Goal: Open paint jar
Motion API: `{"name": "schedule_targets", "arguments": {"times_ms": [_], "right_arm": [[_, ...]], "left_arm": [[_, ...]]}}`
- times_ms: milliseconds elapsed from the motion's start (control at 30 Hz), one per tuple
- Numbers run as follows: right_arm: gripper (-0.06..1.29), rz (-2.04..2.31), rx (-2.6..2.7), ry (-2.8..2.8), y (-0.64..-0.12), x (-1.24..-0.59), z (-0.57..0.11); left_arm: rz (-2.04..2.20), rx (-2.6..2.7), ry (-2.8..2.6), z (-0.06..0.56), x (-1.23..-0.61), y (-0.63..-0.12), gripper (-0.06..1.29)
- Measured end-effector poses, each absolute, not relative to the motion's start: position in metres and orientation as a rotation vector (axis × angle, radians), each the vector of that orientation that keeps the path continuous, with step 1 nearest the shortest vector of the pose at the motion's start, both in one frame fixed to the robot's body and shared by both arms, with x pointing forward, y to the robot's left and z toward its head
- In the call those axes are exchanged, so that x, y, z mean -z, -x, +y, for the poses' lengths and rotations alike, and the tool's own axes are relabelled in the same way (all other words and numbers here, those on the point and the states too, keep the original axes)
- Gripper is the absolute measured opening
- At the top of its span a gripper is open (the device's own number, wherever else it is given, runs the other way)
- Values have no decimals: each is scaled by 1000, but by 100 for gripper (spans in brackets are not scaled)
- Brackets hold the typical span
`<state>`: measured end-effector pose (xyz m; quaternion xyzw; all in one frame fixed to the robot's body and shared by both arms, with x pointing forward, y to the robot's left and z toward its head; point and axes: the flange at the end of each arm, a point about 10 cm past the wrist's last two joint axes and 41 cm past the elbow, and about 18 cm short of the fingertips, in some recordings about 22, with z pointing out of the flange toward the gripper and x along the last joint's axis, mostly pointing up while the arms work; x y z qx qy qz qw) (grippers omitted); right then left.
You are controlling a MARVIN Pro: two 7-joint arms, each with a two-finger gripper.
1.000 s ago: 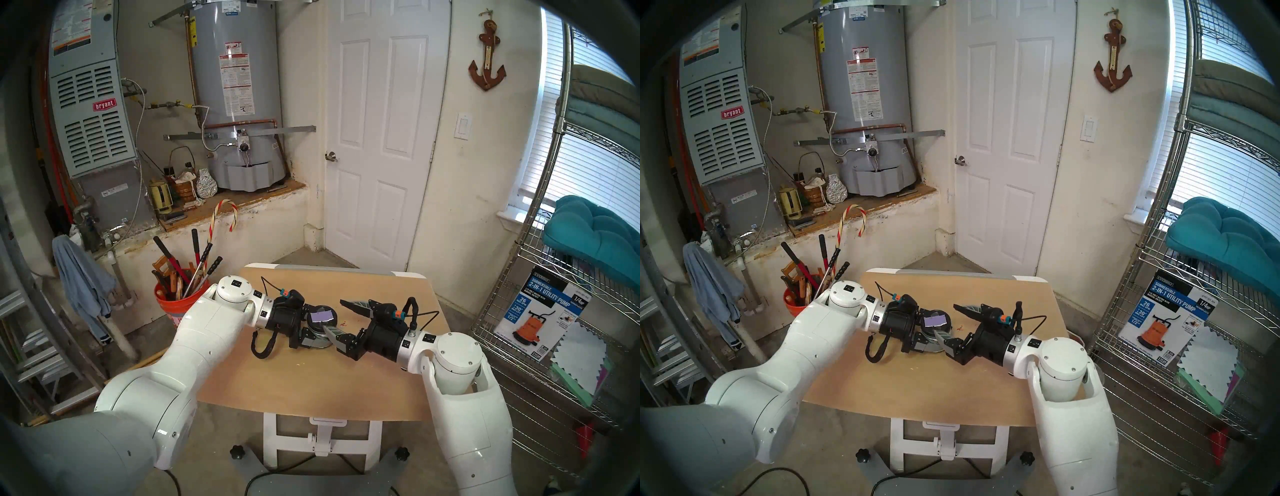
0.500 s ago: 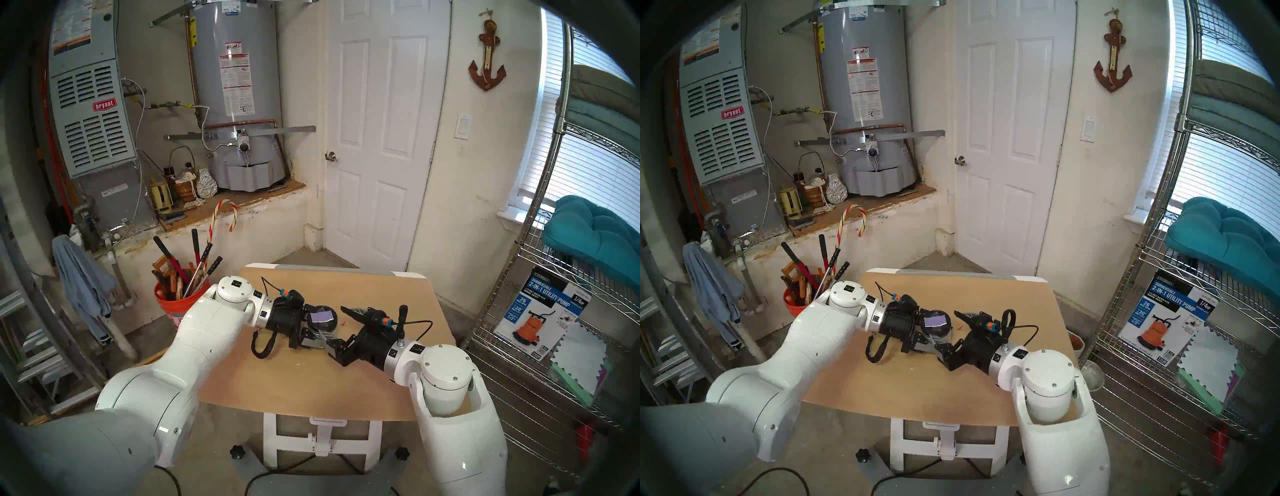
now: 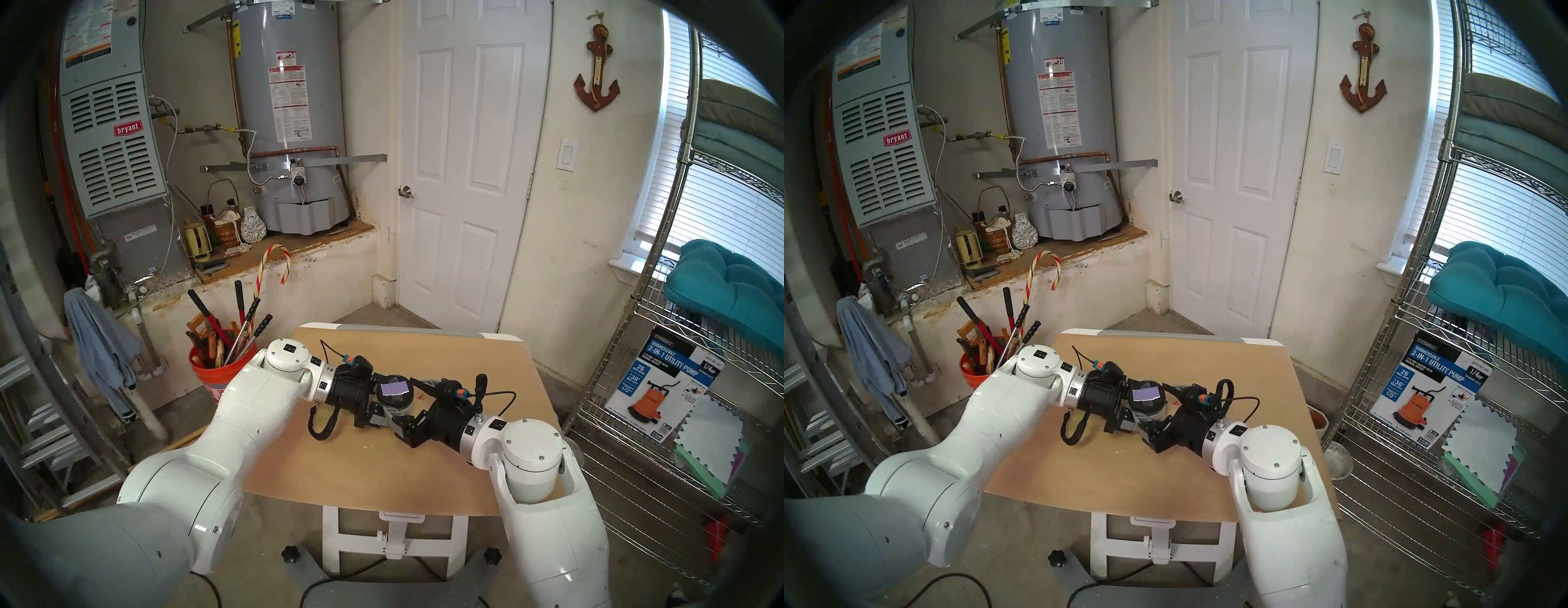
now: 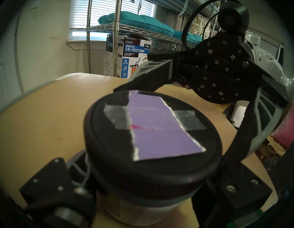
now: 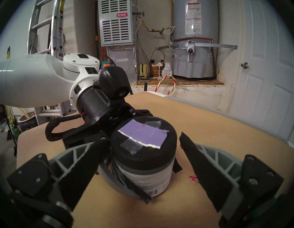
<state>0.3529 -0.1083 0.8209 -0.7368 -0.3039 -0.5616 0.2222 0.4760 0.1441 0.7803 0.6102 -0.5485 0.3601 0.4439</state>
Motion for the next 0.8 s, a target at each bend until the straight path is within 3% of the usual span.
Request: {"name": "schedule_targets", "arguments": {"times_ms": [467, 500, 567, 700, 800], "right_arm": [[120, -830, 1546, 2027, -362, -818, -101], [115, -832, 1545, 2025, -362, -818, -101], [82, -842, 1543, 2019, -363, -817, -101], [69, -897, 1538, 1990, -368, -817, -104], [68, -966, 1530, 1952, -375, -816, -108]], "left_arm": [[-1354, -888, -1517, 144, -780, -475, 81], [-1354, -888, -1518, 144, -780, -475, 81], [-1352, -891, -1522, 145, -780, -475, 81], [-1348, -894, -1530, 146, -781, -475, 81], [-1346, -896, -1533, 146, -781, -476, 81]]}}
